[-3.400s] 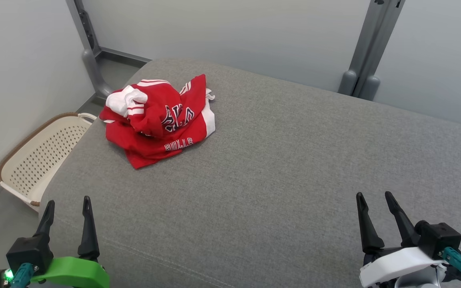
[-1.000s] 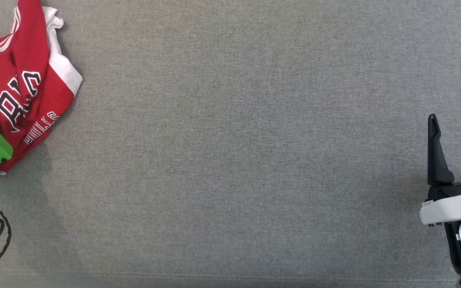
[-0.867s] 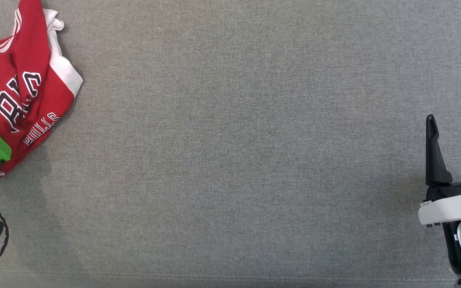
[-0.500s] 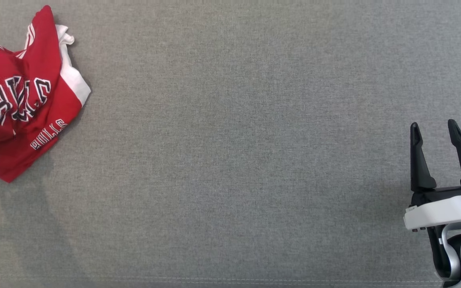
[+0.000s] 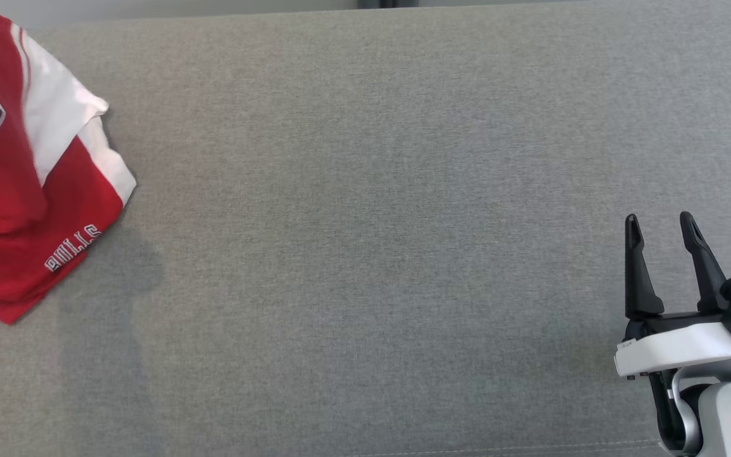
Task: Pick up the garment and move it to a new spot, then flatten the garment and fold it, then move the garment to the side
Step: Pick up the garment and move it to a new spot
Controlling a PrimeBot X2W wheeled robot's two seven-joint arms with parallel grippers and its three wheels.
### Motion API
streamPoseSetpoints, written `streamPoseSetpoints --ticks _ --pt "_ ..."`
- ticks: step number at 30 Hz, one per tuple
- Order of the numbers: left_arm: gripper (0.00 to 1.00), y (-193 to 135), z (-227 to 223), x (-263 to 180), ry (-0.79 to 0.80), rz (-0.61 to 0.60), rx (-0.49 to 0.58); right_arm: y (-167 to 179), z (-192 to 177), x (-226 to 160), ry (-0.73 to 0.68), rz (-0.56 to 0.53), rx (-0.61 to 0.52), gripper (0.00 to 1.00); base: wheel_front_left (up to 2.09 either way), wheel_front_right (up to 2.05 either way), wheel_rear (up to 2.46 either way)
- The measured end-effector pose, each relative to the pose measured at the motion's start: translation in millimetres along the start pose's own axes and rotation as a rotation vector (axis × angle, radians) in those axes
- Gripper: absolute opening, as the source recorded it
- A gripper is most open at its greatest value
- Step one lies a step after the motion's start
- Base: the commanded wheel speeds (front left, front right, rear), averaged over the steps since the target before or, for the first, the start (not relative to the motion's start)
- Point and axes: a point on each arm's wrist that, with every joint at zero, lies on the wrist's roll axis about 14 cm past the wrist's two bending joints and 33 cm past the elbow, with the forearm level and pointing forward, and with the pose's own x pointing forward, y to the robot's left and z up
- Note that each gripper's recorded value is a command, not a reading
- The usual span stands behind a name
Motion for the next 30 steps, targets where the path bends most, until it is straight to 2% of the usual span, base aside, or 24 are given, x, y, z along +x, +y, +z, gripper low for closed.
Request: streamPoseSetpoints --ticks 9,16,23,27,30 --pt "0.00 -128 97 28 -0.206 -0.297 0.008 -26 4 -19 -0.023 -0.090 0.030 1.00 0.00 0.00 0.00" --pt "0.00 -233 135 26 -0.284 -0.524 -0.085 -60 8 -39 -0.035 -0.197 0.042 1.00 0.00 0.00 0.00" --pt "0.00 -312 120 11 -0.265 -0.696 -0.169 -87 11 -61 -0.036 -0.288 0.036 1.00 0.00 0.00 0.00" --pt "0.00 -350 76 -7 -0.167 -0.767 -0.256 -97 15 -68 -0.044 -0.320 0.025 1.00 0.00 0.00 0.00" --pt "0.00 -362 37 -22 -0.081 -0.774 -0.298 -97 18 -67 -0.055 -0.320 0.018 1.00 0.00 0.00 0.00"
